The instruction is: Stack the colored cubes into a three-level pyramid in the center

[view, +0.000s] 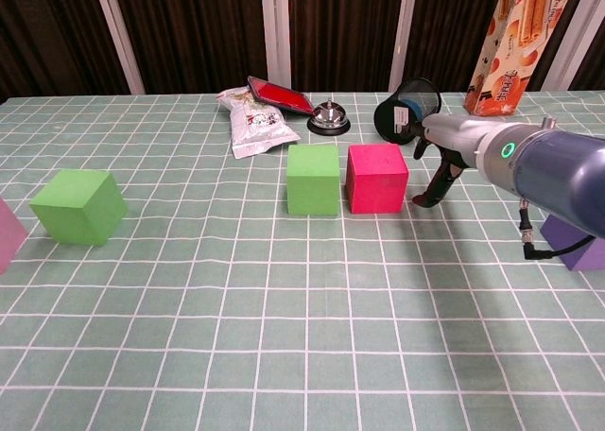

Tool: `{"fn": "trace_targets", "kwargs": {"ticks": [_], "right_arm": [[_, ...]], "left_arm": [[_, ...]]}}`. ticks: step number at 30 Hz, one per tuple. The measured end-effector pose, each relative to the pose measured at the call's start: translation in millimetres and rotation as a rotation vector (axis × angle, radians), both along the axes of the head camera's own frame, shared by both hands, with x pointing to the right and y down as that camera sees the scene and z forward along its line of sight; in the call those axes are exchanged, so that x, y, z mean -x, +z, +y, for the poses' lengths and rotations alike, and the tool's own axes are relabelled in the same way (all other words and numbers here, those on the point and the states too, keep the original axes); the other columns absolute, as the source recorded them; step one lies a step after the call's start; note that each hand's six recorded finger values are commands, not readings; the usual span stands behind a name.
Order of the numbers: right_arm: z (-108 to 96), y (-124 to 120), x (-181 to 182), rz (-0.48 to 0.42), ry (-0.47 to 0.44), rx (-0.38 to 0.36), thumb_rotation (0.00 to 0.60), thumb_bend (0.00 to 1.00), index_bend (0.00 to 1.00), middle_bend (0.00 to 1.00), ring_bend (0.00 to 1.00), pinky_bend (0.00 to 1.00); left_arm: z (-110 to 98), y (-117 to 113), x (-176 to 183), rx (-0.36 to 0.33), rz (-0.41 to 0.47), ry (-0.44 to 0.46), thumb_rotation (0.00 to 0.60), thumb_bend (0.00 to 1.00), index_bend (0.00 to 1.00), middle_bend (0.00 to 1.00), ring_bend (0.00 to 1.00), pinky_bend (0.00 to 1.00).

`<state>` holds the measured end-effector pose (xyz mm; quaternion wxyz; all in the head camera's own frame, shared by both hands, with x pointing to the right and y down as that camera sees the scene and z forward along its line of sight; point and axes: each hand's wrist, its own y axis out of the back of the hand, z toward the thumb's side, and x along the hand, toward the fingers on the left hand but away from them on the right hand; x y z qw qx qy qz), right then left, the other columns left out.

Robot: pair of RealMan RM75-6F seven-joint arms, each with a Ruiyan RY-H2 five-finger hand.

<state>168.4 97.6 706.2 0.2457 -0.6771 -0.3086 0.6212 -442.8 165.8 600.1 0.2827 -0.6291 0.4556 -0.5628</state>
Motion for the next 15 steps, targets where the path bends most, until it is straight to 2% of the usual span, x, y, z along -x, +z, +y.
{"fn": "trace_targets", "kwargs": {"ticks": [15], "right_arm": [[4.5, 1.8, 8.6, -0.016, -0.004, 0.015, 0.6, 0.34, 0.0, 0.21, 0.07, 0.0]], "left_arm": [[-0.5, 0.5, 0.2, 0.002, 0.003, -0.004, 0.6, 0.08, 0.0, 0.0, 0.0, 0.01]]}}
